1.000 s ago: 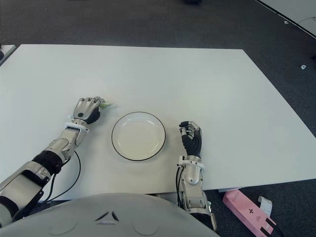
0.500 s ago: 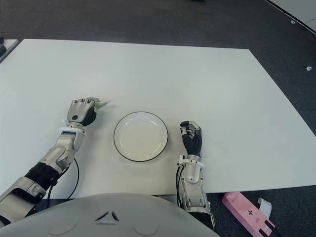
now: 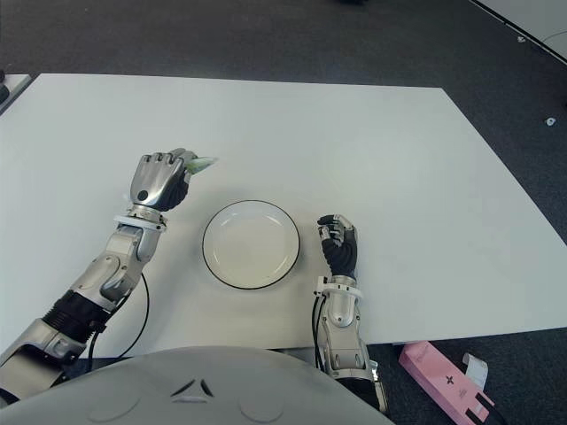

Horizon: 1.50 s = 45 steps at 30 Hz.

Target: Put the toothpaste on the table into the plate.

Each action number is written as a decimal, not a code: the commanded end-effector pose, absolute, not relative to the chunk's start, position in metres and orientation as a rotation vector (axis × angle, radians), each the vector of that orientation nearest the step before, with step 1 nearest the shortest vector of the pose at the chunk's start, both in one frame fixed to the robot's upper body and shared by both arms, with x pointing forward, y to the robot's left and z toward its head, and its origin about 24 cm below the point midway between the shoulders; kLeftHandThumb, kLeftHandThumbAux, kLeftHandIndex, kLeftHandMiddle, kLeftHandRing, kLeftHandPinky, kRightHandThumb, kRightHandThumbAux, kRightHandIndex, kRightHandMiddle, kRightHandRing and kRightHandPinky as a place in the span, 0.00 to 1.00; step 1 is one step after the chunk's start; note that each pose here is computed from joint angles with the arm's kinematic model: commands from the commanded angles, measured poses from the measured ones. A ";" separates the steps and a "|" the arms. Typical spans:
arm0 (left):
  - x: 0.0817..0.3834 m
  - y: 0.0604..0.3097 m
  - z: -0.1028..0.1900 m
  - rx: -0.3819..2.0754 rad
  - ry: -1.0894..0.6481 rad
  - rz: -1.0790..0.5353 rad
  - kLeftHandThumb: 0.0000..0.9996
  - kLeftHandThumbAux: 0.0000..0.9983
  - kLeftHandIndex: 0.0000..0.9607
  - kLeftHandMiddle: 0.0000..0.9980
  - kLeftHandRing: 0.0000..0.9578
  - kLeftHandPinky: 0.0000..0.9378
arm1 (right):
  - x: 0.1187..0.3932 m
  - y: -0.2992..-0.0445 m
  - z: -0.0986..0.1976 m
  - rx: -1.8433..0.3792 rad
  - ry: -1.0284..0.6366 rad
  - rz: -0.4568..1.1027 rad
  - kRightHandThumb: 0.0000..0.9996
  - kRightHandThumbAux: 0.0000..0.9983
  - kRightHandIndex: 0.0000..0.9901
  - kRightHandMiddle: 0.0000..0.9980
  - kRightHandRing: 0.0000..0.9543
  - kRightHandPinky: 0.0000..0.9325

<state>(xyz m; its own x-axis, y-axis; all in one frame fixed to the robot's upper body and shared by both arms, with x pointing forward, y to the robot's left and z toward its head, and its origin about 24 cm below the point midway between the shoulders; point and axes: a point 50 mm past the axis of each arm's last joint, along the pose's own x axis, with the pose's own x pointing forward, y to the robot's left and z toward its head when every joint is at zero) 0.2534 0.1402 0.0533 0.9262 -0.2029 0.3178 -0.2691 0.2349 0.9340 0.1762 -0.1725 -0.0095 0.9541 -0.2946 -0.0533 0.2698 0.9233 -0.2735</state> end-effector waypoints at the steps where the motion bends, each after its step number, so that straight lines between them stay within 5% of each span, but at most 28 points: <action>1: 0.249 0.124 0.061 1.317 -0.502 0.008 0.86 0.66 0.43 0.55 0.95 0.95 | 0.178 -0.171 -0.010 -0.270 0.087 -0.286 0.71 0.73 0.43 0.47 0.47 0.49; 25: 0.214 0.093 0.075 1.207 -0.680 -0.530 0.85 0.67 0.41 0.55 0.90 0.91 | 0.179 -0.172 -0.010 -0.264 0.093 -0.294 0.71 0.73 0.43 0.47 0.47 0.48; 36: 0.209 0.079 0.044 1.295 -0.674 -0.786 0.85 0.67 0.41 0.55 0.90 0.93 | 0.178 -0.172 -0.009 -0.267 0.080 -0.294 0.71 0.73 0.43 0.46 0.47 0.48; 45: 0.209 0.080 0.039 1.326 -0.670 -0.833 0.85 0.67 0.41 0.55 0.89 0.92 | 0.177 -0.173 -0.009 -0.273 0.087 -0.294 0.71 0.73 0.43 0.47 0.47 0.48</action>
<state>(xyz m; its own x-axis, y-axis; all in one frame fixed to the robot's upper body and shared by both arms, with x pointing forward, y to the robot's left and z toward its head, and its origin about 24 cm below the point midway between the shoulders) 0.2061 0.0775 0.0411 0.5564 -0.8309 0.0013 0.1334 0.0909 0.9869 0.1782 -0.1723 -0.0073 0.9553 -0.2935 -0.0353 0.2734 0.9226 -0.2721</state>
